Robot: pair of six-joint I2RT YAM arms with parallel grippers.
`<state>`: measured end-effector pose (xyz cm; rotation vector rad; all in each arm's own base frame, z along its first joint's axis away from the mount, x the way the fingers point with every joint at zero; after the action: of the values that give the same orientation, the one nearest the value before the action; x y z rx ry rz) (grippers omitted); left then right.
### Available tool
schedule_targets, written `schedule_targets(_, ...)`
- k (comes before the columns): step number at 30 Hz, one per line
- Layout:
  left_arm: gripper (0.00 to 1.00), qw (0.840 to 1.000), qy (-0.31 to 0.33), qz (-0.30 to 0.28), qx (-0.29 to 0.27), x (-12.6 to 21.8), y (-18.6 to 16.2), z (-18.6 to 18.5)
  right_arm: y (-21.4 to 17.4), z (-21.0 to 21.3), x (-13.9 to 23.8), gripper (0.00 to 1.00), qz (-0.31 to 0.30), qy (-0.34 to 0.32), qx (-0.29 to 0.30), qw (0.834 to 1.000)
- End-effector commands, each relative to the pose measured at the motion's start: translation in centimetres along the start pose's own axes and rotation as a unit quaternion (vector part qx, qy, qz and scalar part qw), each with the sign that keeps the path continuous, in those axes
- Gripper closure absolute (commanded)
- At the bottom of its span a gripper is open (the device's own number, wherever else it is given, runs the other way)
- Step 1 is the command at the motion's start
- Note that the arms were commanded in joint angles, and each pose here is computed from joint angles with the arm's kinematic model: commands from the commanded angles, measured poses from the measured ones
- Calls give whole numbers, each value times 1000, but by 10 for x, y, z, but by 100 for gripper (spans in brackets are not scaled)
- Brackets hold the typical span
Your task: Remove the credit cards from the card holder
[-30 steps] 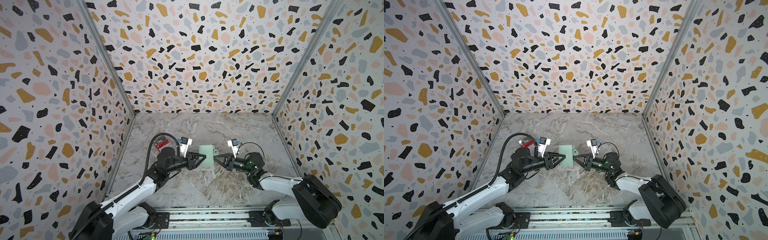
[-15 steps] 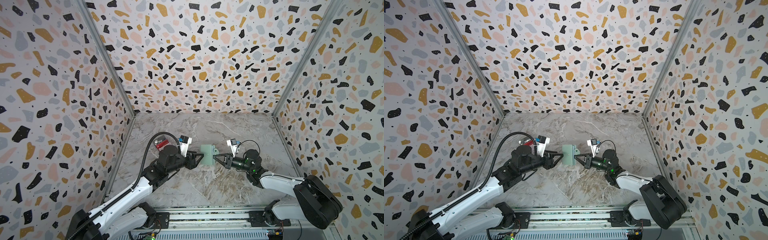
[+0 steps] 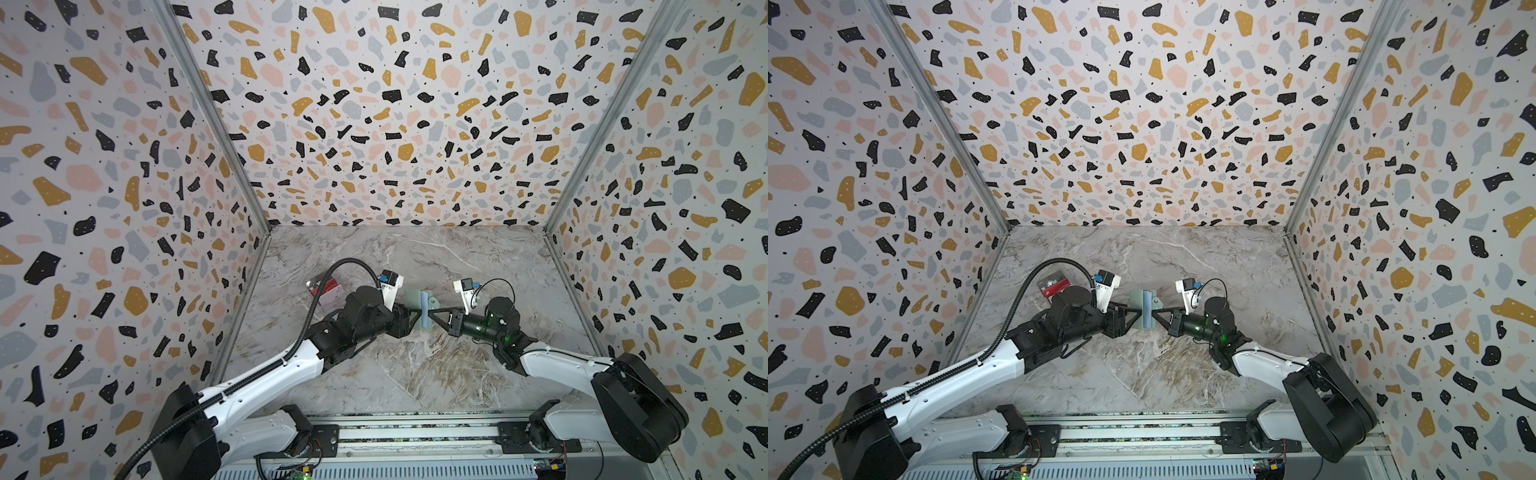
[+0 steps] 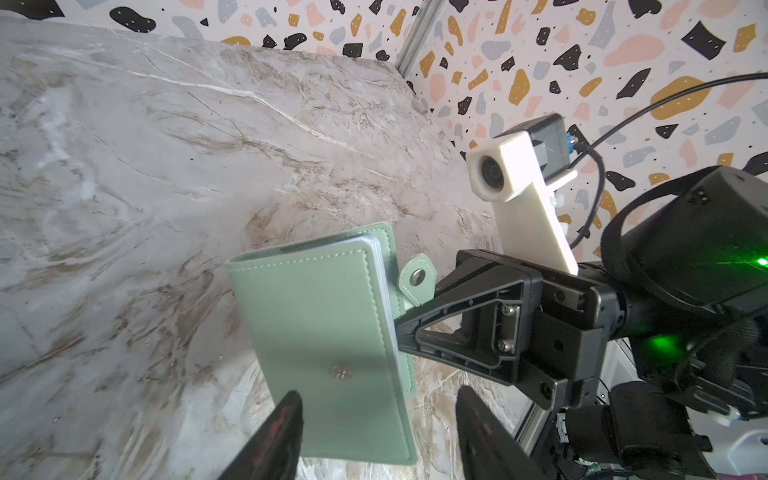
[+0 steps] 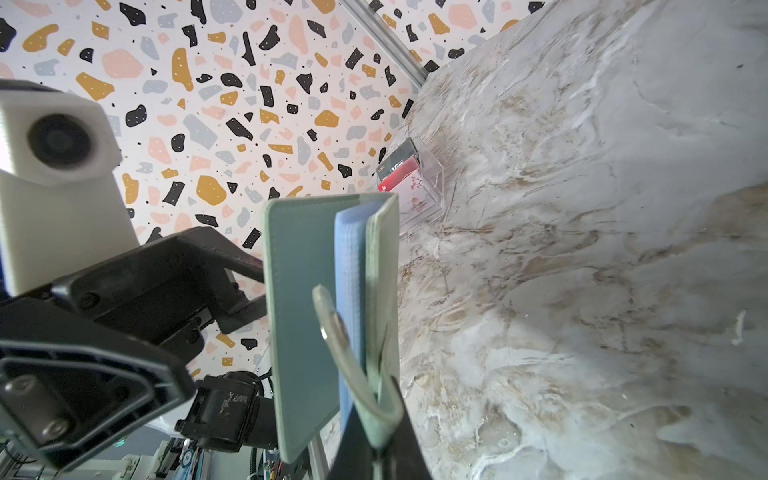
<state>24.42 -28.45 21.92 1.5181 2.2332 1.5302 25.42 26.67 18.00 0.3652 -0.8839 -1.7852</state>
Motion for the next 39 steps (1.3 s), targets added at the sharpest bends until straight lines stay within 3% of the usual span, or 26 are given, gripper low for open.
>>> schedule_targets(1, 39, 1000, 1, -19, 5, -2, 12, -8, 26, 15, 3, 100, -30, 4, 39, 999)
schedule_targets(7, 41, 999, 34, -11, 19, -11, 4, 3, 26, 12, 7, 100, -31, -14, 50, 998)
schedule_targets(21, 83, 997, 53, -5, 49, -24, -14, 21, 19, 6, 8, 100, 7, -69, 72, 995)
schedule_targets(39, 97, 994, 59, 36, 80, -39, -76, 54, -26, -16, 8, 100, 96, -129, 53, 986)
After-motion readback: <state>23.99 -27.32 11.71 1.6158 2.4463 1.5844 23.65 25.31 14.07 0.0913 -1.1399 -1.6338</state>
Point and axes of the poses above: each gripper's point midway between its finger pads, its own x axis back along the fingers, its own z axis along the line the jaws close on, y = z × x, the point moved 1 cm from there along x, back along the fingers, and after that the axes turned 5 degrees about x, right-handed, at the moved point
